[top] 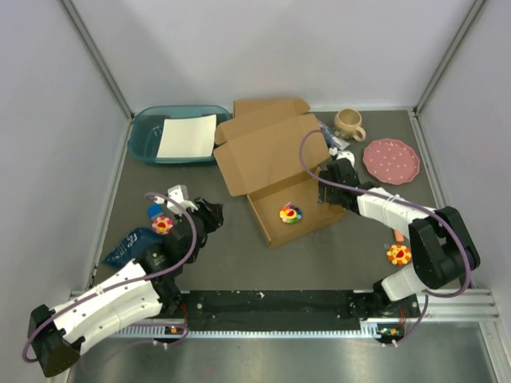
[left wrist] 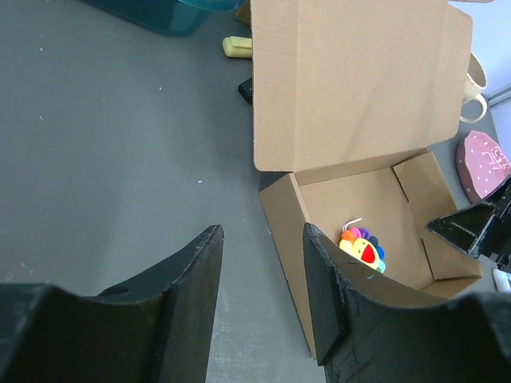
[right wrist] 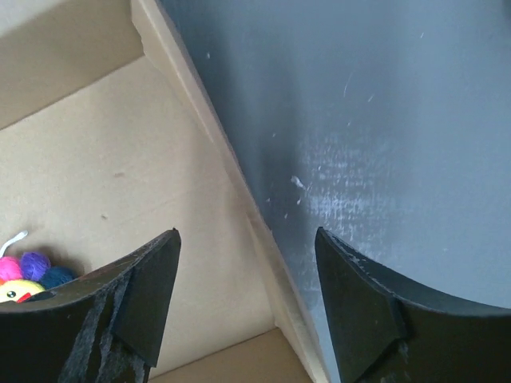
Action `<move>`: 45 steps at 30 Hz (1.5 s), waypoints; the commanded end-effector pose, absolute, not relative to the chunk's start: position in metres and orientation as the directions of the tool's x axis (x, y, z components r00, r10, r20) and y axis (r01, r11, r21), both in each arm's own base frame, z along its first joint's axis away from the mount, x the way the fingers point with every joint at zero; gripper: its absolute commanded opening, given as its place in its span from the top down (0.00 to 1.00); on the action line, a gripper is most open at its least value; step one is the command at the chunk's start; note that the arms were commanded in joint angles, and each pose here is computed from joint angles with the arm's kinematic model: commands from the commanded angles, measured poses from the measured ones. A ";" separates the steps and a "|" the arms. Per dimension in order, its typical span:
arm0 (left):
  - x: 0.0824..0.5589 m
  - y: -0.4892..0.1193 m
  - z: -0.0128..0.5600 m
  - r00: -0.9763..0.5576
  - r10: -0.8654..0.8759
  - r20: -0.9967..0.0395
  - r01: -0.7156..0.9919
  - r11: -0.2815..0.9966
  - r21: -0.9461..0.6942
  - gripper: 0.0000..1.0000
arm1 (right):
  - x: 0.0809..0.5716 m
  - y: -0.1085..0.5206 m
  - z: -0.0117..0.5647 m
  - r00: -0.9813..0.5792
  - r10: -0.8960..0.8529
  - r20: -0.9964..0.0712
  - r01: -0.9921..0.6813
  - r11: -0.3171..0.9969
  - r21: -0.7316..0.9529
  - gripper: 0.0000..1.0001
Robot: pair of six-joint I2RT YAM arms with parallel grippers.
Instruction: Fold the paper box
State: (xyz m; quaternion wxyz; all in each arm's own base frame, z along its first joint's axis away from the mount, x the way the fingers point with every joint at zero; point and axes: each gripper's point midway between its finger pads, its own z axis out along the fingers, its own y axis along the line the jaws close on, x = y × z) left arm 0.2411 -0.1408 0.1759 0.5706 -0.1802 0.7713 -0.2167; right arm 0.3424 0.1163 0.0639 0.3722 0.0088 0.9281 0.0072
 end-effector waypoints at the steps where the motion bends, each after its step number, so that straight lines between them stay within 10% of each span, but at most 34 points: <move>1: 0.245 -0.139 0.184 -0.259 -0.533 -0.805 -0.022 0.837 -0.547 0.50 | 0.342 0.125 0.064 -0.709 0.146 -0.690 0.069 0.988 0.138 0.32; 18: 0.263 -0.117 0.196 -0.208 -0.534 -0.820 -0.061 0.843 -0.534 0.50 | 0.250 0.163 0.044 -0.770 0.182 -0.612 0.019 0.965 0.263 0.40; 27: 0.283 -0.096 0.218 -0.137 -0.514 -0.847 -0.098 0.858 -0.504 0.48 | 0.238 0.162 0.068 -0.743 0.229 -0.629 0.040 0.953 0.300 0.23; 32: 0.301 -0.095 0.245 -0.115 -0.496 -0.861 -0.079 0.869 -0.489 0.30 | 0.248 0.153 0.123 -0.656 0.217 -0.723 0.002 0.958 0.286 0.14; 45: 0.404 -0.148 0.273 -0.340 -0.491 -0.802 0.428 0.679 -0.596 0.23 | 0.277 0.141 0.245 -0.452 0.234 -0.861 -0.160 0.928 0.337 0.10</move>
